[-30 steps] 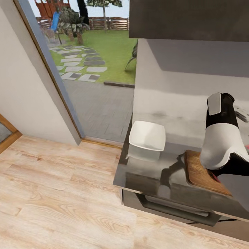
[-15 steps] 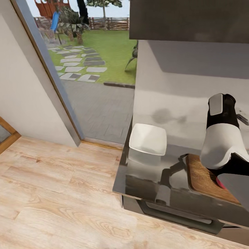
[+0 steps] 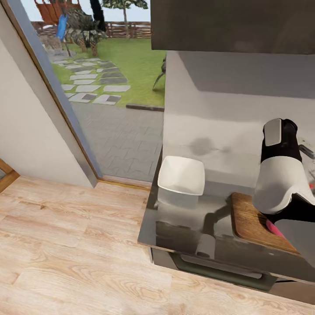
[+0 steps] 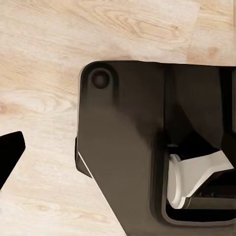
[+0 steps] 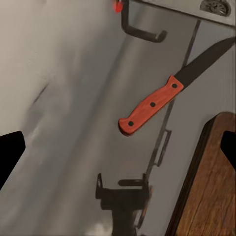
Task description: In the kitchen, take the Vidalia onion out of the sink, dice it on the chopping board with the paring knife, put the diced onion into the bowl on the countertop, then place both the paring knife and the chopping board into the sink.
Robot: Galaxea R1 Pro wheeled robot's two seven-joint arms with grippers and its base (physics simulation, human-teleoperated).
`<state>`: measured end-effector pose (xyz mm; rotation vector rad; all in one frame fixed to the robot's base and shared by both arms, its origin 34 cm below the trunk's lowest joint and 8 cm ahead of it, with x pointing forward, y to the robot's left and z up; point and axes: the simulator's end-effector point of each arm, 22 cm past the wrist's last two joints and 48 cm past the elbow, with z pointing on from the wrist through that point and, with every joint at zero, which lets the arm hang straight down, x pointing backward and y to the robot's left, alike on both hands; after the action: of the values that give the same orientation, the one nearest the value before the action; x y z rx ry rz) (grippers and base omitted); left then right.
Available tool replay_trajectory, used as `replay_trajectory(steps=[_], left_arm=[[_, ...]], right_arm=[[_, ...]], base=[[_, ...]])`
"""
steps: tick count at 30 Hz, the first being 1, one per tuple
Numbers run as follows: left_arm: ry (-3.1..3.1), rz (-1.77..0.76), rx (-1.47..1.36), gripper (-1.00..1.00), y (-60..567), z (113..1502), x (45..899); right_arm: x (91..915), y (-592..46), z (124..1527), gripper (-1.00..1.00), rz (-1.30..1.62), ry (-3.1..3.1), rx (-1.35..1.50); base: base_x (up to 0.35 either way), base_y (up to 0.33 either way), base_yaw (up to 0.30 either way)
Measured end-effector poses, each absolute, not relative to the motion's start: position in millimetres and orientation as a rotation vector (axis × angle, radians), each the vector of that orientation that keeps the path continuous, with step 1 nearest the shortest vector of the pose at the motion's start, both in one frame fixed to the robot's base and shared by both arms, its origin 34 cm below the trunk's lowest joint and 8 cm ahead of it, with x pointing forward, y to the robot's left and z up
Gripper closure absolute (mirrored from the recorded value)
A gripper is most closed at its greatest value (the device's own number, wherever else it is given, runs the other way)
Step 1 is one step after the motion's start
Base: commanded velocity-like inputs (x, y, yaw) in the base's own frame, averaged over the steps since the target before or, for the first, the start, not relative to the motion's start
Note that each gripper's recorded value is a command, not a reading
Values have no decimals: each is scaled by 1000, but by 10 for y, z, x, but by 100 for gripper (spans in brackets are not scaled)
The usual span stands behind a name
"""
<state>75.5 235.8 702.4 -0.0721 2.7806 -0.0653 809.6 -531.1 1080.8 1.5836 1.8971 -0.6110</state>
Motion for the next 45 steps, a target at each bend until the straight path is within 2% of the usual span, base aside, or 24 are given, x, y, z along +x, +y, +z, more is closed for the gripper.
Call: replay_trajectory(steps=[14, 32, 41, 45], left_arm=[[2780, -66, -72, -100, 2358, 7025, 754], [2783, -66, -72, -100, 2357, 7024, 741], [2783, -66, -72, -100, 2356, 7024, 739], [2785, -66, -72, -100, 2356, 7023, 734]], right_arm=[[8108, -5289, 10810, -100, -608, 1901, 1578], [8163, -5158, 10780, -100, -588, 1921, 1565], [8171, -5136, 10780, -100, -585, 1923, 1562], [8186, -5122, 10770, -100, -580, 1927, 1558]], base=[[75, 53, -275], [19, 276, -279], [166, 281, -273], [78, 61, -249]])
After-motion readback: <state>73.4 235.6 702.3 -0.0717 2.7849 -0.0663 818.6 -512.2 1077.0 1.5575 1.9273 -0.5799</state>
